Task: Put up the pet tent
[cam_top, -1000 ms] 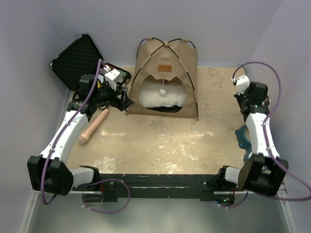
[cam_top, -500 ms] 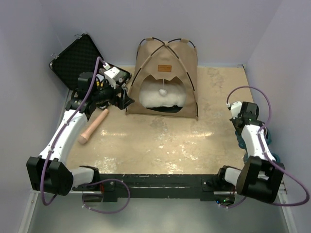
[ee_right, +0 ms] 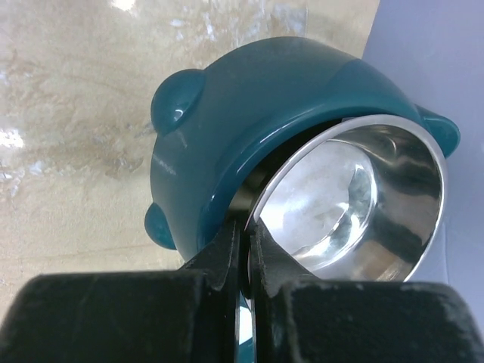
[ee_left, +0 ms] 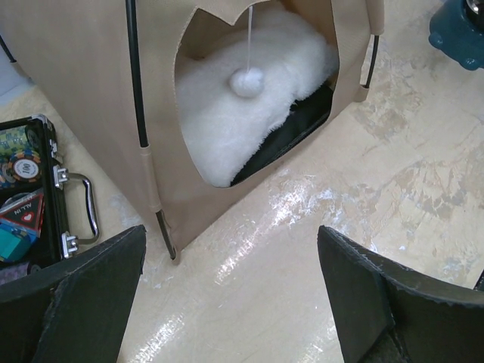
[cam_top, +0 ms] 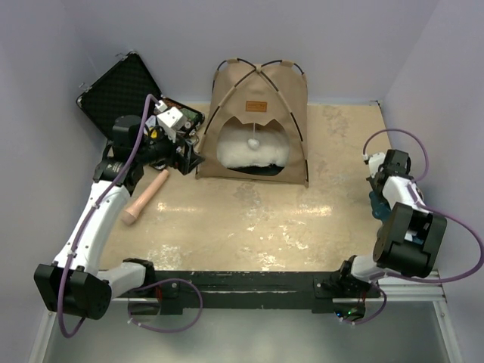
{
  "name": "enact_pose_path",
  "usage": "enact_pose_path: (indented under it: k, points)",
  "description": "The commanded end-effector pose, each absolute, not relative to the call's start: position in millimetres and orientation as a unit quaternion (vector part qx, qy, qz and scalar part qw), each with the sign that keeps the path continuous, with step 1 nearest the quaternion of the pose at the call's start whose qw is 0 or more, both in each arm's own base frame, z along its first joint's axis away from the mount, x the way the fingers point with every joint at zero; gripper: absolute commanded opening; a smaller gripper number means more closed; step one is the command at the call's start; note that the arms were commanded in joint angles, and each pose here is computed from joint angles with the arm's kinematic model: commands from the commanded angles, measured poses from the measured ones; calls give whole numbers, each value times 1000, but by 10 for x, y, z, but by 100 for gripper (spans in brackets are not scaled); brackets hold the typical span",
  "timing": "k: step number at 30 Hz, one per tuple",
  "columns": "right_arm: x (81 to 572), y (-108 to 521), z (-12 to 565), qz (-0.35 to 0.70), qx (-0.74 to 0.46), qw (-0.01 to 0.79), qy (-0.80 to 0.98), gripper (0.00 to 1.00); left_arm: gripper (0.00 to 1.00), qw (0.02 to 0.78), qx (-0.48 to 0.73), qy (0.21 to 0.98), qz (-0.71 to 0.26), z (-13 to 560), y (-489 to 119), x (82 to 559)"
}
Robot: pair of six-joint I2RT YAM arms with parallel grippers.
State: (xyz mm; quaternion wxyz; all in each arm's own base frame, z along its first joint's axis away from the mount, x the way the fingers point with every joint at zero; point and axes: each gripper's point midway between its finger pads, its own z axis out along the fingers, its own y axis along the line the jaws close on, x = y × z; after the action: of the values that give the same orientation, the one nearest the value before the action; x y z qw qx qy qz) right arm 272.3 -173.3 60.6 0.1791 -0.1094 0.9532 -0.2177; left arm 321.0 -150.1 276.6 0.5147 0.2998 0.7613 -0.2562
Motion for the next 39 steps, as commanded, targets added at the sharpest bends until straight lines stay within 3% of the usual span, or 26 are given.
enact_pose_path:
  k: [1, 7, 8, 11, 13, 24, 31, 33, 39]
  points:
    - [2856, -1336, 326, -118, -178, 175, 961, 0, 100, 522, 299, 760, -247, 2797, -1461, 3215]
    - [2930, -1062, 366, -61, -201, 185, 960, 0, 100, 522, 292, 762, -249, 2819, -1467, 3259]
    - [2931, -1072, 395, -64, -199, 187, 960, 4, 100, 521, 292, 762, -250, 2820, -1469, 3271]
    - [2923, -1073, 513, -69, -196, 193, 959, 31, 100, 523, 287, 762, -253, 2840, -1476, 3287]
    - [2935, -1109, 674, -87, -191, 209, 955, 42, 100, 522, 283, 762, -256, 2846, -1484, 3303]
    - [2918, -1048, 1232, -89, -182, 243, 949, 43, 100, 519, 272, 765, -266, 2889, -1511, 3359]
    - [2969, -645, 1542, -22, -214, 284, 934, 58, 100, 509, 272, 773, -265, 2913, -1505, 3363]
    - [3077, -459, 1734, -4, -229, 316, 921, 65, 100, 494, 272, 783, -261, 2898, -1489, 3374]
    - [3524, 199, 2277, 49, -258, 420, 869, 73, 100, 423, 276, 828, -243, 2762, -1408, 3404]
